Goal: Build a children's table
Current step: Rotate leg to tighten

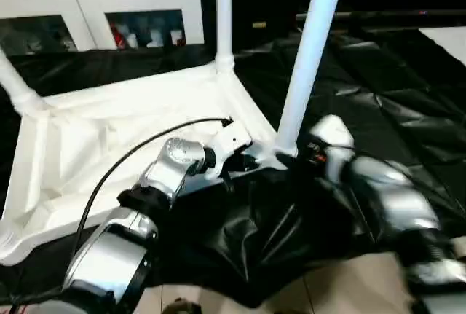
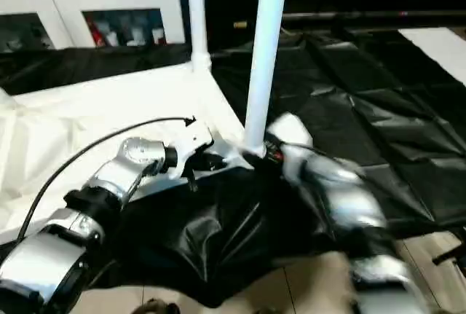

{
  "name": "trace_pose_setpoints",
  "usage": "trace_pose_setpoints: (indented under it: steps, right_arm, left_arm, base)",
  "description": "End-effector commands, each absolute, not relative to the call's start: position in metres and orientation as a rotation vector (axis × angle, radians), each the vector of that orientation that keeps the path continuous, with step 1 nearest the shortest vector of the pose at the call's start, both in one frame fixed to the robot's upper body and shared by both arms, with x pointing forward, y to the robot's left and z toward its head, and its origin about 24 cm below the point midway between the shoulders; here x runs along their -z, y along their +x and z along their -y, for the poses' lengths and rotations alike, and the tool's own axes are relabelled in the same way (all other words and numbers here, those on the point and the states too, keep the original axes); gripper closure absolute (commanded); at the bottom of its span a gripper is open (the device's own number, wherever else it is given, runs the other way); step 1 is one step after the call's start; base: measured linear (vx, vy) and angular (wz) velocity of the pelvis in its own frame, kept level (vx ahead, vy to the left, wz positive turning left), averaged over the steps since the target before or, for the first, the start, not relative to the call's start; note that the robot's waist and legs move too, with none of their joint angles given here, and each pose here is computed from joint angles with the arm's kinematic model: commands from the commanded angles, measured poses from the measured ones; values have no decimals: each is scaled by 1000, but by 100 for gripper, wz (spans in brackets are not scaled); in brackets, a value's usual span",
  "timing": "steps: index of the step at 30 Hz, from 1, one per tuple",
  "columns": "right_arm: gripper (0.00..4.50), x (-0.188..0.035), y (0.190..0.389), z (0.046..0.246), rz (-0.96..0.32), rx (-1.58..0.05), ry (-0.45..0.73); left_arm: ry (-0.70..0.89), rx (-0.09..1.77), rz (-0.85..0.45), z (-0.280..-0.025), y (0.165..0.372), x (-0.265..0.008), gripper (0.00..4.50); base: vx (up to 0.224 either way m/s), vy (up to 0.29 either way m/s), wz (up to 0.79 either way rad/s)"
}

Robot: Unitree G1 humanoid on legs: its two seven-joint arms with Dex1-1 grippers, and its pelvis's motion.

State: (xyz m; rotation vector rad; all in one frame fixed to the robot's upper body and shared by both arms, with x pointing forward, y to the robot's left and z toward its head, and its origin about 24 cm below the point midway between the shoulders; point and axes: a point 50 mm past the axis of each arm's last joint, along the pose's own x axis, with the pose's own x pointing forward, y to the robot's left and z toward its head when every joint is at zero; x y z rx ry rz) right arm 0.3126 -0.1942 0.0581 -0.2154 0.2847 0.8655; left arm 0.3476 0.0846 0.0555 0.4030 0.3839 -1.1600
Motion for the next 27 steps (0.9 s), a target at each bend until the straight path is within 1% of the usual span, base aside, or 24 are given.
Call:
trace_pose_setpoints:
  steps: [1, 2, 4, 9, 11, 14, 18, 21, 27]
  right_arm:
    - [110, -69, 312, 200, -249, -879, -217]
    - [110, -69, 312, 200, -249, -879, -217]
    - [110, -76, 309, 206, -239, -892, -218]
    - [110, -80, 309, 207, -224, -902, -226]
    - [110, -81, 310, 204, -215, -916, -221]
    - [110, -79, 308, 192, -222, -982, -225]
    - [110, -77, 308, 187, -229, -1001, -221]
    - [110, -74, 307, 179, -244, -1041, -232]
    - [110, -72, 308, 180, -246, -1023, -234]
  left_arm:
    - [416, 1213, -331, -82, 345, -62, 450]
    - [416, 1213, -331, -82, 345, -62, 450]
    - [414, 1270, -333, -83, 340, -62, 450]
    - [423, 1318, -339, -84, 336, -61, 450]
    - [427, 1339, -342, -84, 334, -61, 450]
    - [441, 1359, -347, -84, 332, -60, 450]
    - [445, 1362, -349, -84, 332, -61, 450]
    - [450, 1371, -351, -84, 331, -61, 450]
    - [451, 1378, -354, -85, 330, -60, 450]
  base:
    - [0, 0, 0]
    - [0, 0, 0]
    - [0, 0, 0]
    - [0, 0, 0]
    - [0, 0, 0]
    - [0, 0, 0]
    - [0, 0, 0]
    - [0, 0, 0]
    - [0, 0, 0]
